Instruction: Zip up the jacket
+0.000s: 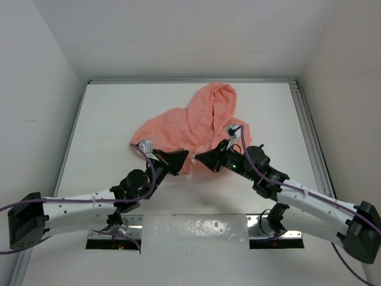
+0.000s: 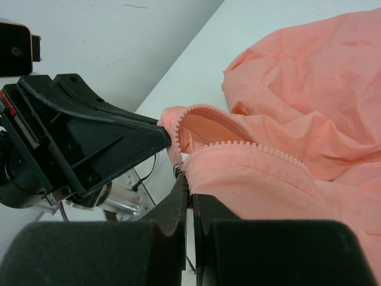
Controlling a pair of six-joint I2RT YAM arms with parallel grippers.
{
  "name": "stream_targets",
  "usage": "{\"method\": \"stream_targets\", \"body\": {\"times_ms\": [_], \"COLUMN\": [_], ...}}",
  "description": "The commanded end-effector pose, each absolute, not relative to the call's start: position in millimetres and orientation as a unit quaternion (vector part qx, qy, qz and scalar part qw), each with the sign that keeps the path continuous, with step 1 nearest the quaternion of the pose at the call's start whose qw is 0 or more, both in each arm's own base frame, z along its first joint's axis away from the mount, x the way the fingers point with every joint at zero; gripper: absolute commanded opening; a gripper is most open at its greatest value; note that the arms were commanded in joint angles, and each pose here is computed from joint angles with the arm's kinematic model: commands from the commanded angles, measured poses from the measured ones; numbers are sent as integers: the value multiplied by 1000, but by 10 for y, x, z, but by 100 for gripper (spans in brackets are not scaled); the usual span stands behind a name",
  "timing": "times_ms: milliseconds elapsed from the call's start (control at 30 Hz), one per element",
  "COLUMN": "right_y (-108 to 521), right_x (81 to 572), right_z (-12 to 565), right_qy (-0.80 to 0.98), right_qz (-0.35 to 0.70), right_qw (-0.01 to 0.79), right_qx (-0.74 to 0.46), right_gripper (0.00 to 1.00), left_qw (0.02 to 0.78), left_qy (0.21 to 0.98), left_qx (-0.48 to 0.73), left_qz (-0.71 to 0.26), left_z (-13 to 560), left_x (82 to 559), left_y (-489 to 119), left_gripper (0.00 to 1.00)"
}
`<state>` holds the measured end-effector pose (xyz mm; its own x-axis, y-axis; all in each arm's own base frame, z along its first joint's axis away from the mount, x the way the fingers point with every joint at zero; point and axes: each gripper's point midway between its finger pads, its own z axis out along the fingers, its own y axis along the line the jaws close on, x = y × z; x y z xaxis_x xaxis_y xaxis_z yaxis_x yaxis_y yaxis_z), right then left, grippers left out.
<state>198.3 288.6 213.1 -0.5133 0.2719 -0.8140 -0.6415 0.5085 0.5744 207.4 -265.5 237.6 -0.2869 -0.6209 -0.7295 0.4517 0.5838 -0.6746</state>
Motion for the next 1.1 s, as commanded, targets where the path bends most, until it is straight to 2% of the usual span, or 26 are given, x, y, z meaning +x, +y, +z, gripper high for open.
{"method": "stream_targets", "body": {"times_ms": [0,533,833,1067], "right_y": [2920,2939,2995,2979], "right_x": [2037,2087,2142,2091], "right_z": [2511,2607,2541,2710], "right_qy": [688,682,687,663], "right_qz": [496,490,483,506], "right_qw": [514,527,525,536], "right_qx": [-126,-130,-136,-131], "right_gripper": [0,0,0,0], "left_qw": [598,592,568,537], "left_qy": [640,644,644,661], "left_qx": [-66,-49,-29,-37], "left_qz": [-478,-482,-512,-523], "left_z": [2601,2586,2714,2653], "left_x": [2038,2008,1881,1785], "left_y": [-2718,-2793,-2872,-2808], "left_gripper": [0,0,0,0]}}
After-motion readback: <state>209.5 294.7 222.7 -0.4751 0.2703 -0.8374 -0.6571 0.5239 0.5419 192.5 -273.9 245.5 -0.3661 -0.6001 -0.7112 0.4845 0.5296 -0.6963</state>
